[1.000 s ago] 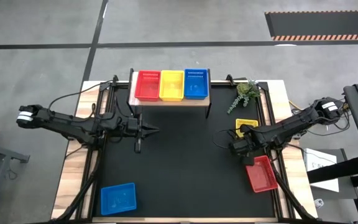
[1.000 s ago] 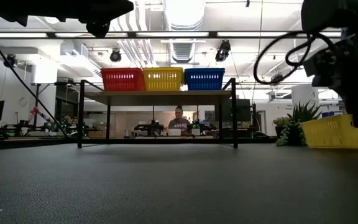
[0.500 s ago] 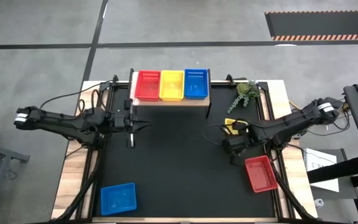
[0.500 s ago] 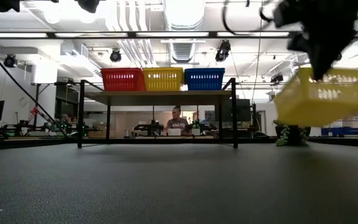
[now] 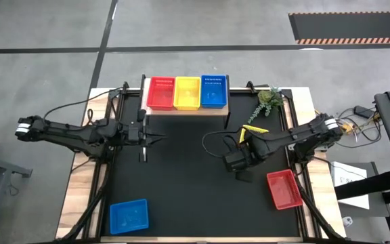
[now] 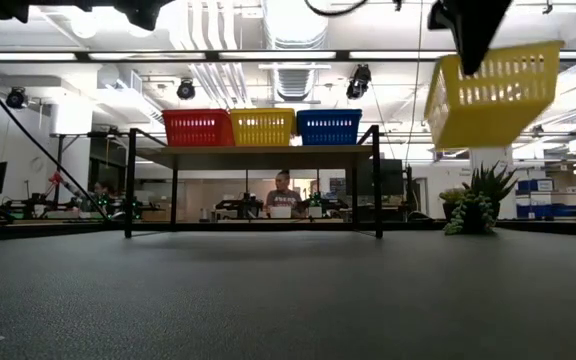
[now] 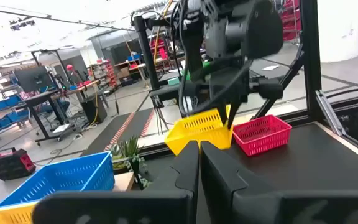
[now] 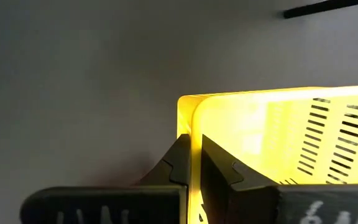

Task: Stack baskets on shelf by color
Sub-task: Stack the yellow bin on top of the yellow bin on the shelf

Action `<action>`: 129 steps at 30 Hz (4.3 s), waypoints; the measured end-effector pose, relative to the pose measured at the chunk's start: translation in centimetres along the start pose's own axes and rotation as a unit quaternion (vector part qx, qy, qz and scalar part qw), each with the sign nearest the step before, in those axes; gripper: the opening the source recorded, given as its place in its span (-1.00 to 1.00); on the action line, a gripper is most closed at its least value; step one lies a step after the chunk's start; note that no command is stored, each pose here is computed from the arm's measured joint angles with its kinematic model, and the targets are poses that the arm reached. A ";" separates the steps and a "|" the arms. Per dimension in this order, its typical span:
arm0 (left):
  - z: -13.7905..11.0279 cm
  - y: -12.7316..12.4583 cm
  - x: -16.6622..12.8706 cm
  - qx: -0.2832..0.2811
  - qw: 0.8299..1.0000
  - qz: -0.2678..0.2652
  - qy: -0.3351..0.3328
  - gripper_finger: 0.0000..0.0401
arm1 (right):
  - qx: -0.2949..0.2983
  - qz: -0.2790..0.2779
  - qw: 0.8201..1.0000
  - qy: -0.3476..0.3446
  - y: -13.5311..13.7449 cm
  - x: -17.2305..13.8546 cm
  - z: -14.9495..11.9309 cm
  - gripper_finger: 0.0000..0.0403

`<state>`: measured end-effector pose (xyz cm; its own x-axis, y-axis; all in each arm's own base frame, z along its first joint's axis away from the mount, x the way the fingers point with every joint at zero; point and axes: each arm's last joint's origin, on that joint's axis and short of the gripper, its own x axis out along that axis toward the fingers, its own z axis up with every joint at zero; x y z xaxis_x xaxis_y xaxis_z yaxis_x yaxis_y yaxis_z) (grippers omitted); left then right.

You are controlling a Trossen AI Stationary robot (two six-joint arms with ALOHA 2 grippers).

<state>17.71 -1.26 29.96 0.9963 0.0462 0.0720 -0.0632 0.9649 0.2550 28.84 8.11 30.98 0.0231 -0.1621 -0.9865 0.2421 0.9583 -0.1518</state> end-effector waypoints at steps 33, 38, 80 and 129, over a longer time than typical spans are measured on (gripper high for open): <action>-2.4 -0.6 -0.7 0.031 0.990 -0.047 0.129 -1.00 | -0.151 -0.123 0.955 -0.223 -1.4 -7.1 10.4 -0.95; -2.4 -0.6 -0.7 0.031 0.990 -0.047 0.129 -1.00 | -0.162 -0.170 0.937 -0.257 -2.4 -7.0 12.1 -0.95; -2.1 -0.6 -0.7 0.030 0.991 -0.045 0.124 -1.00 | -0.089 -0.151 0.923 -0.342 -11.7 -3.7 18.2 -0.95; -1.9 -0.5 -0.6 0.028 0.993 -0.040 0.109 -1.00 | -0.059 -0.131 0.919 -0.366 -14.9 -4.1 18.1 -0.64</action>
<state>17.28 -1.27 28.01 0.9868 0.0306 -0.1591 0.0198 0.9520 0.3056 42.70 -9.76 38.38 0.6365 -0.4643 -0.6158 0.2262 0.8758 -0.4265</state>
